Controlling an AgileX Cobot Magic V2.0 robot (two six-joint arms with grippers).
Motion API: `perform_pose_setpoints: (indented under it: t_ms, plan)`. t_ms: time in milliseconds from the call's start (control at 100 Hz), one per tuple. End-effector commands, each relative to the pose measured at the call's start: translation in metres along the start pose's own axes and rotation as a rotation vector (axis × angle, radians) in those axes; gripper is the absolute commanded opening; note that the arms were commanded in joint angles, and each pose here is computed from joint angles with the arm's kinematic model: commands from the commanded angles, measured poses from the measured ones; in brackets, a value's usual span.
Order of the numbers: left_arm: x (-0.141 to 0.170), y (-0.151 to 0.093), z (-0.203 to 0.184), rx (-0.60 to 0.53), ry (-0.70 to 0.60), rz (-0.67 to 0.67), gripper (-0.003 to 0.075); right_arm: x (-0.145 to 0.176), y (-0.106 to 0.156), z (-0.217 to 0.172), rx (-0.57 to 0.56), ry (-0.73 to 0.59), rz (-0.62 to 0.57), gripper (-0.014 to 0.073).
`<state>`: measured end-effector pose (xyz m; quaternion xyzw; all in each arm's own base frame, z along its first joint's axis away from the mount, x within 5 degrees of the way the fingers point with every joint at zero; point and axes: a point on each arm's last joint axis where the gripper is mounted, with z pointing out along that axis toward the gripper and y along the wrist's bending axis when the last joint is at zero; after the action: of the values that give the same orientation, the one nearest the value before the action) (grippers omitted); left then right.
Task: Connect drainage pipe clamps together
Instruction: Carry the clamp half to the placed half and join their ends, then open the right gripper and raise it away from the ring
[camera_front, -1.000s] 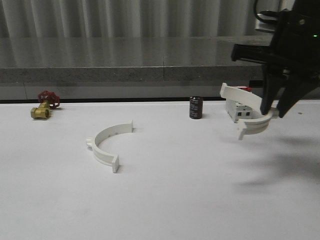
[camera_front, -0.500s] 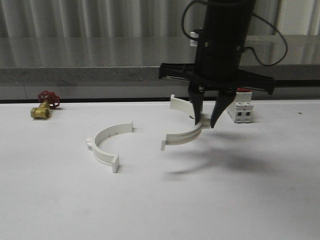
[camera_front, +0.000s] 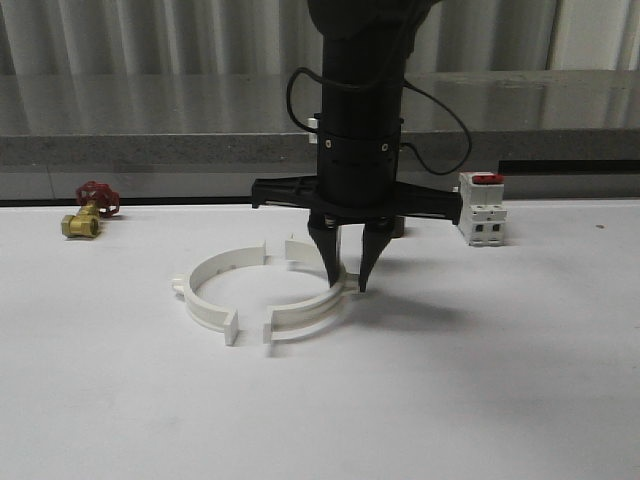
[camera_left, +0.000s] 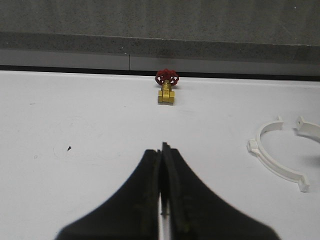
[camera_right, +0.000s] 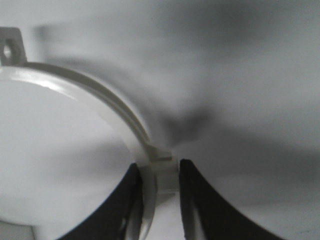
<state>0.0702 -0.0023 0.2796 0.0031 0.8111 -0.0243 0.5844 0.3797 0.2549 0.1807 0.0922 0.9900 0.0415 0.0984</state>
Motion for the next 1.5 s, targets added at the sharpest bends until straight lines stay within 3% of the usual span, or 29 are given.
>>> perform_pose_setpoints:
  t_ms: [0,560,680,850,1060,1240,1380,1490]
  plan:
    - [-0.015,-0.002,-0.003,0.015,-0.095,-0.010,-0.0021,-0.010,0.008,-0.033,-0.049,-0.073,-0.009,0.0071]
    - [-0.015,-0.002,-0.003,0.015,-0.095,-0.010,-0.0021,-0.015,0.026,-0.018,-0.081,-0.063,0.012,0.0074]
    - [-0.015,-0.002,-0.003,0.015,-0.095,-0.010,-0.0021,-0.015,0.026,-0.018,-0.081,-0.063,0.012,0.0160]
    - [-0.015,-0.002,-0.003,0.015,-0.095,-0.010,-0.0021,-0.015,0.026,-0.020,-0.081,-0.063,0.012,0.0366]
    - [-0.015,-0.002,-0.003,0.015,-0.095,-0.010,-0.0021,-0.019,0.022,-0.050,-0.096,-0.129,-0.024,0.0386]
    - [-0.015,-0.002,-0.003,0.015,-0.095,-0.010,-0.0021,-0.016,0.014,-0.084,-0.092,-0.155,-0.216,0.0384]
    - [-0.015,-0.002,-0.003,0.015,-0.095,-0.010,-0.0021,-0.012,0.002,-0.104,-0.044,-0.131,-0.466,0.0378]
    - [-0.015,-0.002,-0.003,0.015,-0.095,-0.010,-0.0021,-0.008,-0.012,-0.114,-0.012,-0.100,-0.596,0.0286]
